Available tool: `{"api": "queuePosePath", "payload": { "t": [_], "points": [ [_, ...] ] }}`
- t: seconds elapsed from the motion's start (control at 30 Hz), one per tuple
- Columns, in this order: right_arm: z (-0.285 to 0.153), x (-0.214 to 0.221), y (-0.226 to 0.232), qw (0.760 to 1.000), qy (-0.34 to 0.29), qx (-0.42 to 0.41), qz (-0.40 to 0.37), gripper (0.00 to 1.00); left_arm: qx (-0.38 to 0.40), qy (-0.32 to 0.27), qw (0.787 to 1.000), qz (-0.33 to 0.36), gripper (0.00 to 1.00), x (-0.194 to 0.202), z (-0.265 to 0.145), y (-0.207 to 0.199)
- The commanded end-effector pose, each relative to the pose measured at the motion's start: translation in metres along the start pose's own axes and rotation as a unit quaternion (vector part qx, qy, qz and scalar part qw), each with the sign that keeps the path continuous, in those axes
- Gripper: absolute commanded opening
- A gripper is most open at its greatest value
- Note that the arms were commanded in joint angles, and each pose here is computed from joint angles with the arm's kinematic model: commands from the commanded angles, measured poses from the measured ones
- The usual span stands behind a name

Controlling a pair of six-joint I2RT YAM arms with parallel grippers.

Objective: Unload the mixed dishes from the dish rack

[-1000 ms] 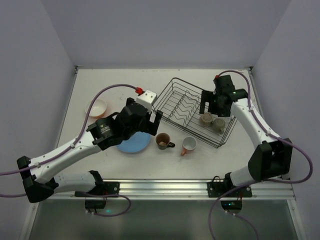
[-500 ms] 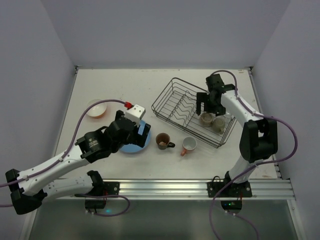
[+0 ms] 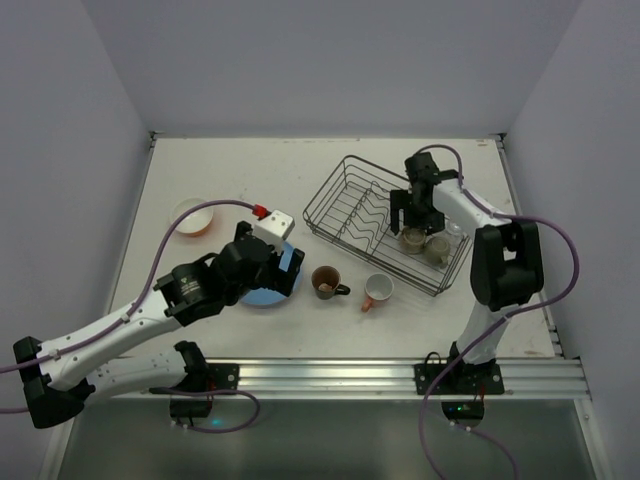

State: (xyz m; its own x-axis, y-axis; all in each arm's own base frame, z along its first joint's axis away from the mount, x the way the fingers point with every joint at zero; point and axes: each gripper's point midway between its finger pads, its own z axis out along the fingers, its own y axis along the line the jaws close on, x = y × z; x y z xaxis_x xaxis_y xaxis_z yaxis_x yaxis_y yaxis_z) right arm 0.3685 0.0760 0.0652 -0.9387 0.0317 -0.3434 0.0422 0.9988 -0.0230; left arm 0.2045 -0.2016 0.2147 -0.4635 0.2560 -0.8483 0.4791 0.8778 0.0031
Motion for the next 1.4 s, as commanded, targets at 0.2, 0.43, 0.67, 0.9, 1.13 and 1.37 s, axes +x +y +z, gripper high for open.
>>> {"api": "queuePosePath", "payload": {
  "t": [0.2, 0.43, 0.67, 0.9, 1.13, 1.37],
  "points": [
    [0.009, -0.001, 0.006, 1.000, -0.011, 0.014, -0.004, 0.72, 0.014, -0.026, 1.000, 0.002, 1.00, -0.012, -0.001, -0.004],
    [-0.001, 0.001, 0.009, 1.000, -0.025, 0.015, 0.004, 0.37, 0.017, -0.025, 1.000, 0.002, 1.00, -0.011, -0.002, -0.005],
    [-0.047, -0.010, 0.019, 0.997, -0.076, -0.012, 0.013, 0.25, 0.014, -0.030, 0.999, -0.003, 1.00, -0.015, -0.004, -0.004],
    [-0.097, -0.020, 0.016, 0.991, -0.130, -0.033, 0.026, 0.14, 0.018, -0.044, 0.999, -0.019, 1.00, -0.025, -0.010, -0.005],
    [-0.186, -0.023, 0.031, 0.960, -0.232, -0.147, 0.043, 0.05, 0.094, -0.122, 0.983, -0.104, 1.00, -0.070, -0.038, -0.027],
    [-0.300, 0.020, 0.099, 0.843, -0.282, -0.456, -0.033, 0.00, 0.308, -0.311, 0.891, -0.119, 1.00, -0.132, -0.093, -0.083]
  ]
}}
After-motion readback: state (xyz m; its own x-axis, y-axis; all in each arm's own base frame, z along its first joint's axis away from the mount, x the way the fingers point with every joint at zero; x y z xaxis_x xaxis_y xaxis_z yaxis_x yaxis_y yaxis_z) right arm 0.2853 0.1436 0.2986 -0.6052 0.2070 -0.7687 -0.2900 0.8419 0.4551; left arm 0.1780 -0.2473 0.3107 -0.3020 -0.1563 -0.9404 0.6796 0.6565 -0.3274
